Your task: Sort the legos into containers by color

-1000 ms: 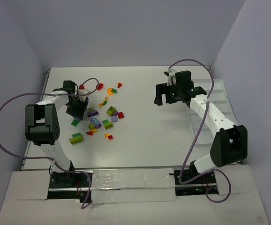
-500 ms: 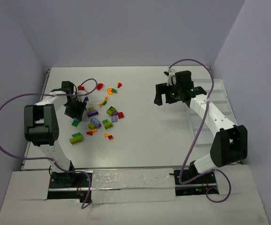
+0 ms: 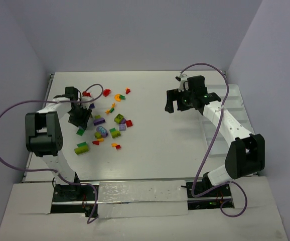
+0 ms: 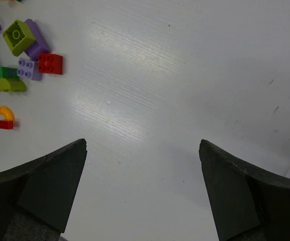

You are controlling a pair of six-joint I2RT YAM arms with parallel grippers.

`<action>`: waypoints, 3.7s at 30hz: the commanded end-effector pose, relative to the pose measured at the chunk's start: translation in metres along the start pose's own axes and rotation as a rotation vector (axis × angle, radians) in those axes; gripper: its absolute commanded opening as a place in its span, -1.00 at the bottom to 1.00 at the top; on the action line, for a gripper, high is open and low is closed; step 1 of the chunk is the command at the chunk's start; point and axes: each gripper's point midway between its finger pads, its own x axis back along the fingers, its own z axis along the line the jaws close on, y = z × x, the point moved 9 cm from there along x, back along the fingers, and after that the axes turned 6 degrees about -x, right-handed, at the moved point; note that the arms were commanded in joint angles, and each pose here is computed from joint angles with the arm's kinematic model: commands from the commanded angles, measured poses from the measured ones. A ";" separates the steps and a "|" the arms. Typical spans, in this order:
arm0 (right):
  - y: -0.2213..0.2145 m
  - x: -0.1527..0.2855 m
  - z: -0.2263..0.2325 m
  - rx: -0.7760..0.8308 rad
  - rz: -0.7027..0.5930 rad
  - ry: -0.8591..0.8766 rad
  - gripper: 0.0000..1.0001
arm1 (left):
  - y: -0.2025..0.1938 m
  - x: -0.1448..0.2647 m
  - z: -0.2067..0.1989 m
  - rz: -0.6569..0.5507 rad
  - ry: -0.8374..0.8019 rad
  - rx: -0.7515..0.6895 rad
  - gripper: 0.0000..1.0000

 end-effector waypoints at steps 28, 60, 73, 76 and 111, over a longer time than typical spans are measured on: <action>0.016 0.009 0.017 0.025 -0.058 0.143 1.00 | 0.048 0.080 0.001 -0.279 -0.073 0.028 -0.99; 0.085 -0.012 0.187 0.048 -0.270 0.376 0.47 | 0.147 0.209 -0.145 -0.908 -0.464 0.406 -1.00; 0.084 -0.027 0.191 0.053 -0.260 0.376 0.21 | 0.156 0.208 -0.163 -0.880 -0.574 0.377 -1.00; 0.083 -0.029 0.190 0.058 -0.258 0.375 -0.06 | 0.156 0.208 -0.166 -0.878 -0.589 0.368 -1.00; 0.110 0.013 -0.117 0.018 -0.220 -0.443 -1.00 | 0.170 0.192 -0.120 -0.877 -0.305 0.076 -1.00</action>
